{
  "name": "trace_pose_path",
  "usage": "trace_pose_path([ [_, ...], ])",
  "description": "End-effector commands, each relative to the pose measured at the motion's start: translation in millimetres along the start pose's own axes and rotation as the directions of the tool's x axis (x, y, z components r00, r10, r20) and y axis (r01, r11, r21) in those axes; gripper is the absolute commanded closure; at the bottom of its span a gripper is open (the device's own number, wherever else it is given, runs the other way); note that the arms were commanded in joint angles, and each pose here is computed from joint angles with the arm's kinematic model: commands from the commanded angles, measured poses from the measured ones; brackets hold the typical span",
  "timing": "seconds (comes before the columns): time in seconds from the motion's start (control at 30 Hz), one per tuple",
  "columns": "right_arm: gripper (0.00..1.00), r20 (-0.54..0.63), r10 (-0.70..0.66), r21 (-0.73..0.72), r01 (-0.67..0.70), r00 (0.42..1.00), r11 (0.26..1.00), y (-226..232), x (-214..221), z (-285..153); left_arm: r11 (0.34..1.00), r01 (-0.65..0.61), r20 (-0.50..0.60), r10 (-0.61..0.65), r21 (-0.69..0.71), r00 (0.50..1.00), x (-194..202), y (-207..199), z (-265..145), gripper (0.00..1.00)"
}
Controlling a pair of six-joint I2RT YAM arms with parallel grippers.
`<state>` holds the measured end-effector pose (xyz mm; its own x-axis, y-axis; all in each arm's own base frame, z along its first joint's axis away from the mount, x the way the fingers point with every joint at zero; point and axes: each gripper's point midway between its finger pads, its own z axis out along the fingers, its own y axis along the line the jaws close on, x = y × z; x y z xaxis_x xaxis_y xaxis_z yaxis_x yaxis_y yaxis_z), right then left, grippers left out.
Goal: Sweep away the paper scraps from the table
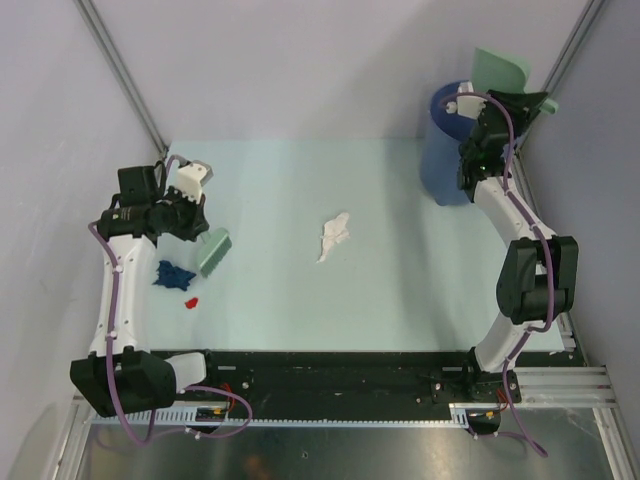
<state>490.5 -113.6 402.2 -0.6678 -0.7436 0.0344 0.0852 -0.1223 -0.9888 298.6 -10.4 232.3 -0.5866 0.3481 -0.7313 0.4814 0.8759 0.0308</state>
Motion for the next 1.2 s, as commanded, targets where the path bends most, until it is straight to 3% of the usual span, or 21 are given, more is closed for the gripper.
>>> trace_pose_path([
  [0.0, 1.0, -0.046, 0.028, 0.273, -0.014, 0.999, 0.962, -83.6, 23.4, -12.0, 0.999, -0.05, 0.064, 0.051, -0.021, 0.997, -12.5, 0.0, -11.8, 1.0],
  [0.1, 1.0, -0.063, 0.064, 0.265, -0.045, 0.996, 0.963, -83.2, 31.3, -8.9, 0.998, -0.054, 0.061, 0.056, -0.034, 0.997, -11.5, 1.2, -13.5, 1.0],
  [0.17, 1.0, -0.085, 0.101, 0.154, -0.087, 0.991, 0.984, -66.1, 36.1, 3.7, 0.998, -0.054, 0.057, 0.056, -0.032, 0.997, -10.0, 0.9, -12.6, 1.0],
  [0.23, 1.0, -0.09, 0.133, 0.144, -0.119, 0.987, 0.982, -62.4, 40.0, 1.9, 0.999, -0.048, 0.057, 0.049, -0.025, 0.997, -9.9, 0.1, -11.3, 1.0],
  [0.33, 1.0, -0.026, 0.319, 0.168, -0.311, 0.947, 0.936, -79.1, 40.5, -4.8, 0.999, -0.046, 0.062, 0.047, -0.018, 0.997, -11.6, -0.6, -11.2, 1.0],
  [0.37, 1.0, -0.032, 0.251, -0.017, -0.252, 0.967, 0.968, -48.5, 32.5, -1.7, 0.999, -0.049, 0.064, 0.05, -0.017, 0.997, -12.6, -1.1, -11.7, 1.0],
  [0.4, 1.0, -0.012, 0.4, -0.022, -0.401, 0.916, 0.916, -60.1, 32.8, -0.4, 0.999, -0.048, 0.064, 0.049, -0.017, 0.997, -12.7, -0.9, -11.2, 1.0],
  [0.5, 1.0, -0.03, 0.369, 0.0, -0.369, 0.929, 0.929, -56.2, 37.1, -1.9, 0.999, -0.043, 0.064, 0.044, -0.014, 0.997, -13.6, -0.3, -10.6, 1.0],
  [0.53, 1.0, -0.025, 0.466, -0.021, -0.467, 0.884, 0.884, -63.5, 35.3, 0.5, 0.999, -0.043, 0.066, 0.043, -0.01, 0.997, -13.5, -1.4, -10.2, 1.0],
  [0.57, 1.0, -0.059, 0.467, -0.166, -0.47, 0.882, 0.867, -38.4, 31.9, -3.2, 0.999, -0.04, 0.067, 0.041, -0.009, 0.997, -13.8, -1.6, -10.6, 1.0],
  [0.6, 1.0, -0.035, 0.575, -0.203, -0.569, 0.817, 0.797, -40.8, 23.3, -2.3, 0.999, -0.04, 0.072, 0.04, -0.003, 0.997, -14.6, -2.9, -10.9, 1.0],
  [0.63, 1.0, -0.05, 0.772, -0.171, -0.767, 0.634, 0.619, -64.3, 27.5, -5.5, 0.999, -0.037, 0.072, 0.036, 0.004, 0.997, -14.1, -4.4, -10.1, 1.0],
  [0.73, 0.98, -0.057, 0.879, -0.234, -0.862, 0.474, 0.45, -77.9, 24.3, -24.4, 1.0, -0.025, 0.071, 0.024, 0.016, 0.997, -12.3, -6.8, -8.5, 1.0],
  [0.77, 0.97, -0.084, 0.912, -0.258, -0.892, 0.402, 0.37, -77.5, 20.4, -32.0, 1.0, -0.023, 0.071, 0.022, 0.018, 0.997, -11.9, -7.0, -8.3, 1.0],
  [0.87, 1.0, -0.16, 0.952, -0.321, -0.926, 0.262, 0.201, -81.5, 11.8, -58.0, 0.999, -0.021, 0.065, 0.018, 0.038, 0.998, -10.3, -11.4, -4.6, 1.0],
  [0.93, 1.0, -0.2, 0.949, -0.363, -0.918, 0.244, 0.159, -78.5, 5.7, -75.1, 0.998, -0.018, 0.066, 0.015, 0.054, 0.998, -11.1, -14.8, -2.8, 1.0],
  [1.07, 1.0, -0.172, 0.959, -0.603, -0.794, 0.225, 0.078, -86.3, -46.6, -162.5, 0.996, -0.02, 0.077, 0.013, 0.086, 0.997, -15.8, -24.2, -1.4, 1.0],
  [1.1, 1.0, -0.199, 0.961, -0.639, -0.769, 0.192, 0.021, -87.6, -52.1, -184.4, 0.995, -0.024, 0.075, 0.016, 0.098, 0.997, -16.2, -28.0, 0.1, 1.0],
  [1.17, 1.0, -0.249, 0.944, -0.709, -0.705, 0.219, -0.024, -71.6, -64.3, -217.7, 0.994, -0.025, 0.072, 0.018, 0.109, 0.997, -16.8, -31.7, 1.9, 1.0],
])
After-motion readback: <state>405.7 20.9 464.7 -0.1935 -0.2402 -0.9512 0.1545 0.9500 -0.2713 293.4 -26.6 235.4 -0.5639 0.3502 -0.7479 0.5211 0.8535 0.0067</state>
